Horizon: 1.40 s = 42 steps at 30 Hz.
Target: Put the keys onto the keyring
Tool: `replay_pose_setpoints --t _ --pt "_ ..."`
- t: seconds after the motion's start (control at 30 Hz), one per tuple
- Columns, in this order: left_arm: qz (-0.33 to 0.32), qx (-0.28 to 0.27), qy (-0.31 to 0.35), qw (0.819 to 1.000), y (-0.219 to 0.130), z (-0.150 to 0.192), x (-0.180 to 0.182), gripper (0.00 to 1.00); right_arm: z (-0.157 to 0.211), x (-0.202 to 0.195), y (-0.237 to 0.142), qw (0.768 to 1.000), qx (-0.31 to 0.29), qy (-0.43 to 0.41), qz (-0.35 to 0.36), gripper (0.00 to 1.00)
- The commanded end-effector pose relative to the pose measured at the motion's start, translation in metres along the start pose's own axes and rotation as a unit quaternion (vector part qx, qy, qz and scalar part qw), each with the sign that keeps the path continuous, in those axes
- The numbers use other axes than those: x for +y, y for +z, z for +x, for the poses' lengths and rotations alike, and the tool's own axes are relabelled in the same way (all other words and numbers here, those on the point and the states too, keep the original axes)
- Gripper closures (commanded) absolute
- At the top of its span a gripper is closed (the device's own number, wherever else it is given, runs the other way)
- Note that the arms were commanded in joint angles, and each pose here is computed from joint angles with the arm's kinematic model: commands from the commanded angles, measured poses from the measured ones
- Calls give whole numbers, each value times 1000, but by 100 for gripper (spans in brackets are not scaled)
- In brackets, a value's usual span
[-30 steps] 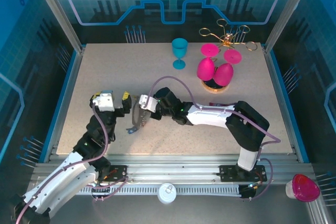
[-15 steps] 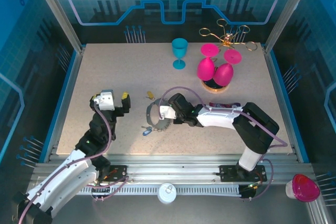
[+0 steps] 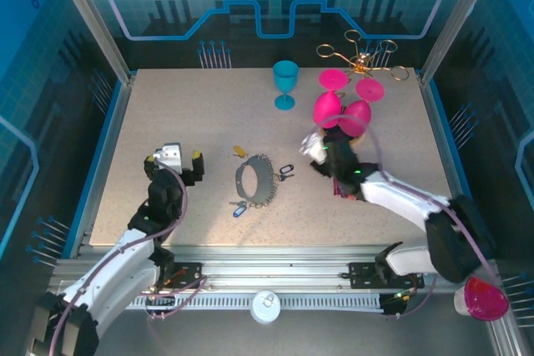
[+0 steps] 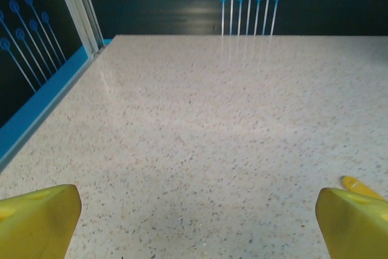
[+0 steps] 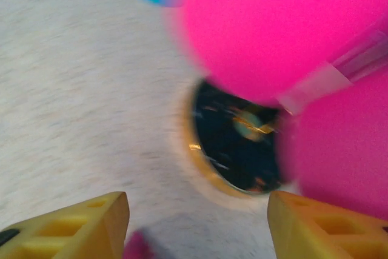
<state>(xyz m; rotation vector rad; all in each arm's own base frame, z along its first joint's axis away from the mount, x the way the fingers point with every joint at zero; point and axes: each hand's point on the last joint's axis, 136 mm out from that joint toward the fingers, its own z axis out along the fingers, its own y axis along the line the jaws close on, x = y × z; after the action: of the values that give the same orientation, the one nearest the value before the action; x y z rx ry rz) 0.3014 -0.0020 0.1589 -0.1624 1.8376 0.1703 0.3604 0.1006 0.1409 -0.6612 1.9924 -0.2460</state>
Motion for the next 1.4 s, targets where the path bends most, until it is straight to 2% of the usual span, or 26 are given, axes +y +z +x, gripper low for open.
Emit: replay_pose_setpoints --t 0.0,0.1,0.2,0.27,0.33,0.37,0.47,0.53,0.6,0.7,0.93,1.07,1.17,1.2,1.37 --pt "21 -19 -34 999 13 -1 -1 1 -2 -18 4 986 -100 134 16 35" --pt "16 -12 -19 1000 30 8 2 1 10 -34 15 983 -116 132 50 33" --pt "20 -12 -15 1000 47 15 2 1 29 -31 30 983 -100 152 29 35" --pt "44 -14 -8 999 55 14 -7 1 42 -44 26 972 -121 191 57 33" --pt "63 -34 -7 997 62 10 -14 1 49 -40 24 965 -163 204 31 34" --pt "70 -42 -6 997 66 9 -18 1 49 -44 22 963 -167 206 44 33" --pt "80 -28 -7 996 83 27 -23 1 48 -38 31 969 -141 202 16 33" --pt "82 -37 8 996 91 29 -28 1 50 -45 38 970 -117 213 24 31" --pt "75 10 -5 997 97 34 -25 1 53 -50 43 968 -102 225 29 30" --pt "61 11 -7 998 102 34 -20 1 59 -58 45 966 -87 239 48 29" --pt "63 9 -6 998 102 34 -22 1 61 -61 45 964 -85 245 55 27" --pt "81 35 -28 996 110 35 -19 1 61 -61 45 964 -84 245 55 26" --pt "87 39 -32 995 111 36 -18 1 60 -61 45 964 -85 245 56 20" --pt "87 38 -32 995 111 35 -18 1 61 -61 45 964 -84 245 56 1" --pt "92 36 -28 995 110 36 -20 1 60 -58 44 966 -85 234 67 0"
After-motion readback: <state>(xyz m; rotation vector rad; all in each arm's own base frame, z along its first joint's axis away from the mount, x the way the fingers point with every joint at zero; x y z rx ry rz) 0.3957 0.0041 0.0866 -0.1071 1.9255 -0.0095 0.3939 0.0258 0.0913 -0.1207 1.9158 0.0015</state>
